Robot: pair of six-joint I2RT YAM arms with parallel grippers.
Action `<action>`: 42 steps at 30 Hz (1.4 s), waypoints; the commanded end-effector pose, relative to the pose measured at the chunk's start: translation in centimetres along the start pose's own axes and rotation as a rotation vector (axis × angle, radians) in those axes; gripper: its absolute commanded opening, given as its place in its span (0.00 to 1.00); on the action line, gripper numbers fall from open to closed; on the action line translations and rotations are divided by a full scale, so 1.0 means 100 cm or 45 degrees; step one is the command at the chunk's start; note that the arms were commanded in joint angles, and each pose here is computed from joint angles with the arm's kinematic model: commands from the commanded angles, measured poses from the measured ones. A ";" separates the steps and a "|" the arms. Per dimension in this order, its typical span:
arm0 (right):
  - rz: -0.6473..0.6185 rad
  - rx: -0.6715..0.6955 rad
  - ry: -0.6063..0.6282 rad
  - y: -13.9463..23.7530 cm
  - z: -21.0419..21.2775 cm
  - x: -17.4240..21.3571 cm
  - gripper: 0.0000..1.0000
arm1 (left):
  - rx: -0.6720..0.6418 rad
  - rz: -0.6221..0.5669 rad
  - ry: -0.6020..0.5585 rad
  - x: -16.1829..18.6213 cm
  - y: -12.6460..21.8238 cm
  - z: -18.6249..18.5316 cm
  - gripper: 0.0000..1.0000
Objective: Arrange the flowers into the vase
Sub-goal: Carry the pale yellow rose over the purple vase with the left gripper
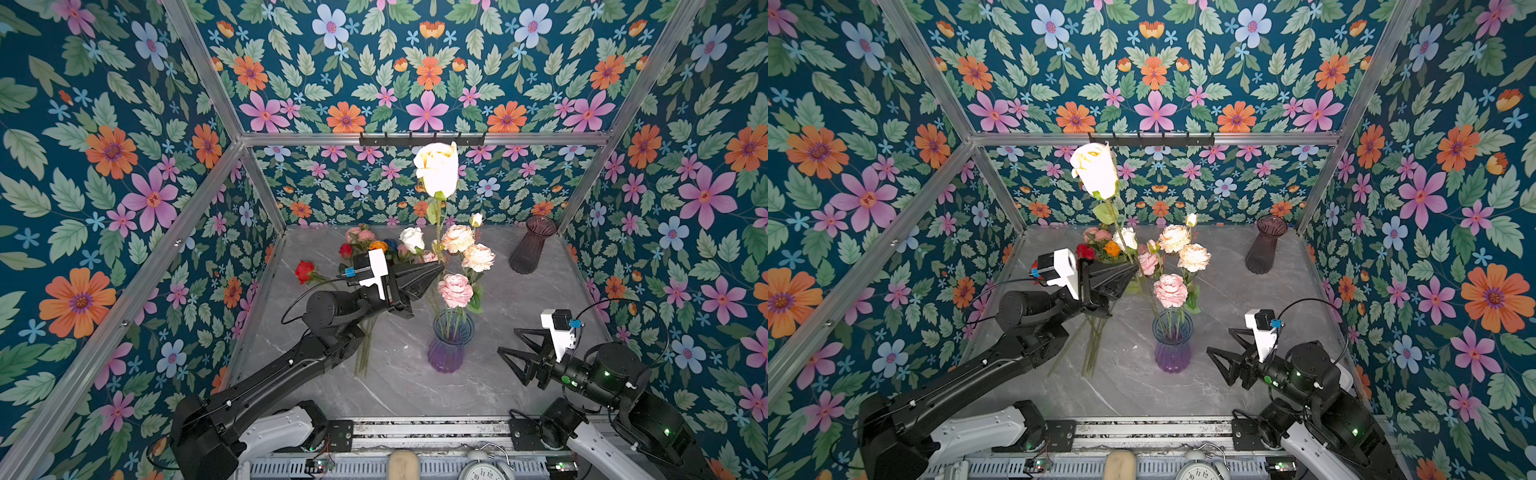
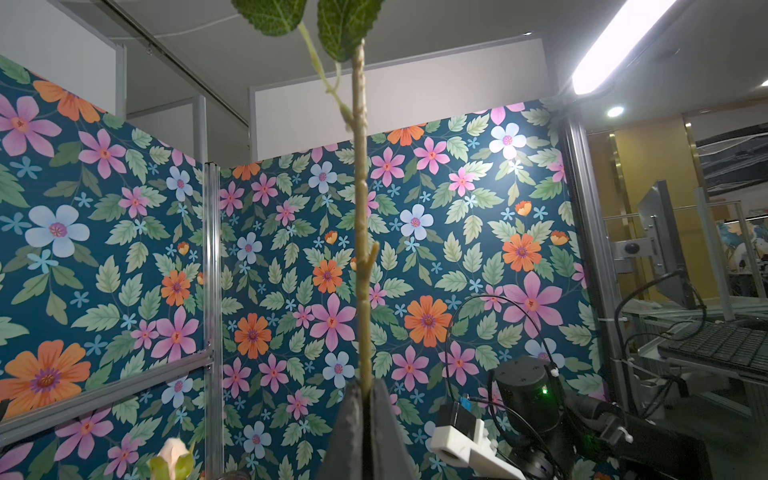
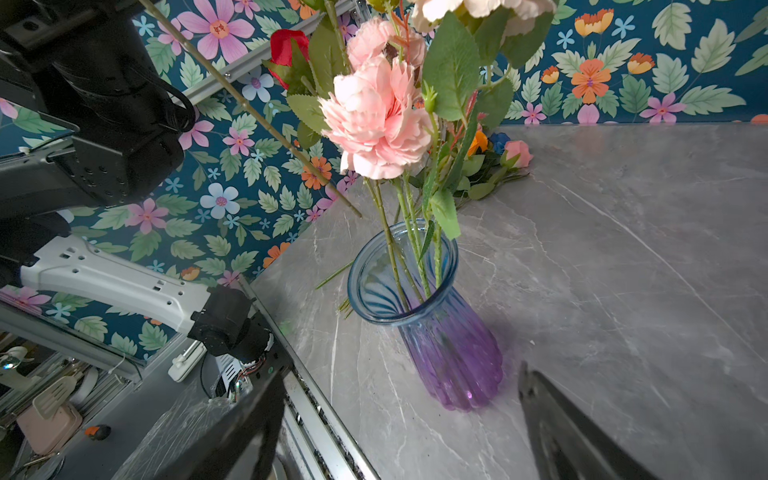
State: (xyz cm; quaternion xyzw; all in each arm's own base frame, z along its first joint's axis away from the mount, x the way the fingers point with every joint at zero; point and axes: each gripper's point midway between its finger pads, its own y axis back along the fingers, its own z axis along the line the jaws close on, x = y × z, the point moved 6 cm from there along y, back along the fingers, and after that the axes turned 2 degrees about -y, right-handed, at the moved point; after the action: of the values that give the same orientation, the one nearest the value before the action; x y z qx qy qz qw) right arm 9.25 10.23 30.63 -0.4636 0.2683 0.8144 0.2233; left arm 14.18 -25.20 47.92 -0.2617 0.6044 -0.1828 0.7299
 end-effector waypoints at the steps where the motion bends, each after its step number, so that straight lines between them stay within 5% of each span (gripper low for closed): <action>1: -0.012 0.009 0.029 0.002 0.000 -0.002 0.89 | 0.048 -0.045 -0.039 0.001 -0.005 -0.004 0.00; 20: -0.007 0.014 0.039 0.010 0.001 0.001 0.89 | 0.049 0.087 0.079 0.066 0.008 -0.012 0.00; 34: 0.008 0.010 0.048 0.003 0.000 0.000 0.90 | 0.066 0.414 0.084 0.151 0.050 -0.032 0.00; 38: 0.009 0.005 0.048 -0.001 0.000 -0.002 0.90 | 0.046 0.484 0.072 0.169 0.060 -0.032 0.06; 42: 0.018 0.002 0.048 -0.005 0.000 -0.003 0.90 | 0.001 0.506 0.061 0.180 0.071 -0.031 0.26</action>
State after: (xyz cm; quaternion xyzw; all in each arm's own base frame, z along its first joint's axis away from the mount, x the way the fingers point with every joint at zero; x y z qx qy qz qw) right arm 9.48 10.37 30.05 -0.4642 0.2896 0.8111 0.2066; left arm 14.30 -30.76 28.90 -0.1150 0.6776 -0.0429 0.7251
